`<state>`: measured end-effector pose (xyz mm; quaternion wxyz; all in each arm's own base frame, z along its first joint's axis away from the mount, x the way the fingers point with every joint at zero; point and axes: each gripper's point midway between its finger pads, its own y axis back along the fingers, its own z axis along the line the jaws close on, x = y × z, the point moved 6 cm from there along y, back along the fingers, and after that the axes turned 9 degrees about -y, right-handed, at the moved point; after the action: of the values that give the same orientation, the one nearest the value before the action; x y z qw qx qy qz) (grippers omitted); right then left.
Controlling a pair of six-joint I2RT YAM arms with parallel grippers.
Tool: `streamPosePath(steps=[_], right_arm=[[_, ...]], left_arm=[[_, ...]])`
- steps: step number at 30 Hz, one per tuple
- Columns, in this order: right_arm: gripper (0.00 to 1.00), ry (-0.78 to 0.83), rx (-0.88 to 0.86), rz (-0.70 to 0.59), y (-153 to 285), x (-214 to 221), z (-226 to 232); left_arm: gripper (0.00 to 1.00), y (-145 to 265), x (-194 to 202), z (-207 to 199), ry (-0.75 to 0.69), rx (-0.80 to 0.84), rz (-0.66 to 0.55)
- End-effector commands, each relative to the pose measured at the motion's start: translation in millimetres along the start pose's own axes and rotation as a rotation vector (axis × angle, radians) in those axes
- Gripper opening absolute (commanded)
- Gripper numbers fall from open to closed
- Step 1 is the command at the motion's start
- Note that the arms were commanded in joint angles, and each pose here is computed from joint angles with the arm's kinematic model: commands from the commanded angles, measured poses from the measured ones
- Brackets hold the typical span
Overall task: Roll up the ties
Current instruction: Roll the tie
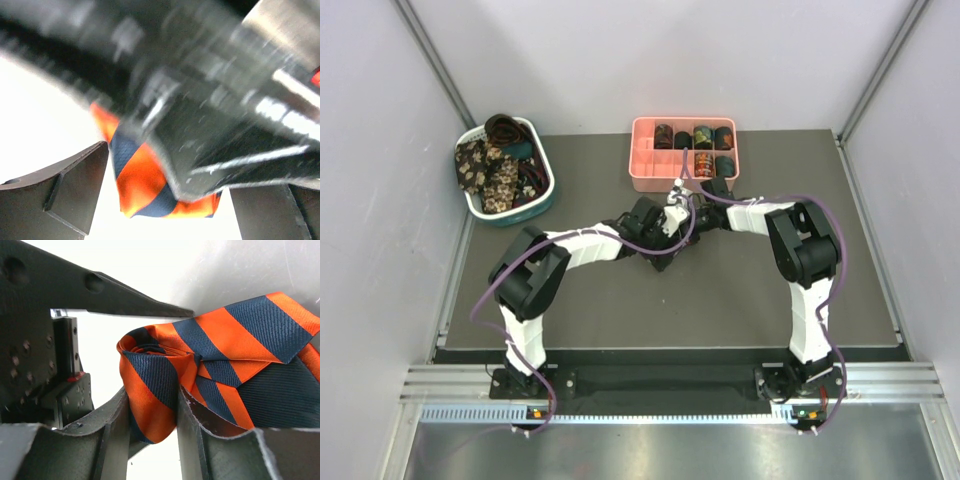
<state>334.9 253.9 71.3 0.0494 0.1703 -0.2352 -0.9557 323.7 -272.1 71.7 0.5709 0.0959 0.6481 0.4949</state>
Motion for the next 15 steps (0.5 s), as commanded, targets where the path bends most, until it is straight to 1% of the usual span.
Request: streamPosePath(steps=[1,4,5,7,8,9,10,11,12,15], right_arm=[[0.20,-0.001,0.163,-0.001,-6,11,-38],[0.21,-0.004,0.164,-0.004,-5,11,-39],[0.21,-0.004,0.164,-0.004,-5,11,-39],[0.21,-0.002,0.162,-0.003,-6,11,-38],[0.21,-0.001,0.162,-0.004,-5,11,-38],[0.22,-0.003,0.161,-0.002,-6,12,-38],[0.22,-0.002,0.159,-0.002,-5,12,-37],[0.22,0.000,0.156,-0.005,-5,11,-36],[0.22,0.001,0.156,-0.005,-5,11,-36],[0.22,0.006,0.155,-0.006,-5,11,-35]], left_arm=[[0.99,14,-3,16,0.048,-0.155,-0.038],[0.99,19,-3,23,0.095,-0.237,-0.047],[0.99,19,-7,25,0.106,-0.256,-0.073],[0.99,21,-9,28,0.126,-0.279,-0.086],[0.99,19,-12,24,0.121,-0.240,-0.095],[0.99,14,-9,21,0.115,-0.207,-0.080],[0.99,12,-19,22,0.114,-0.188,-0.098],[0.99,10,-10,14,0.126,-0.124,-0.033],[0.99,4,-5,14,0.139,-0.116,0.003],[0.99,-2,-2,10,0.179,-0.073,0.031]])
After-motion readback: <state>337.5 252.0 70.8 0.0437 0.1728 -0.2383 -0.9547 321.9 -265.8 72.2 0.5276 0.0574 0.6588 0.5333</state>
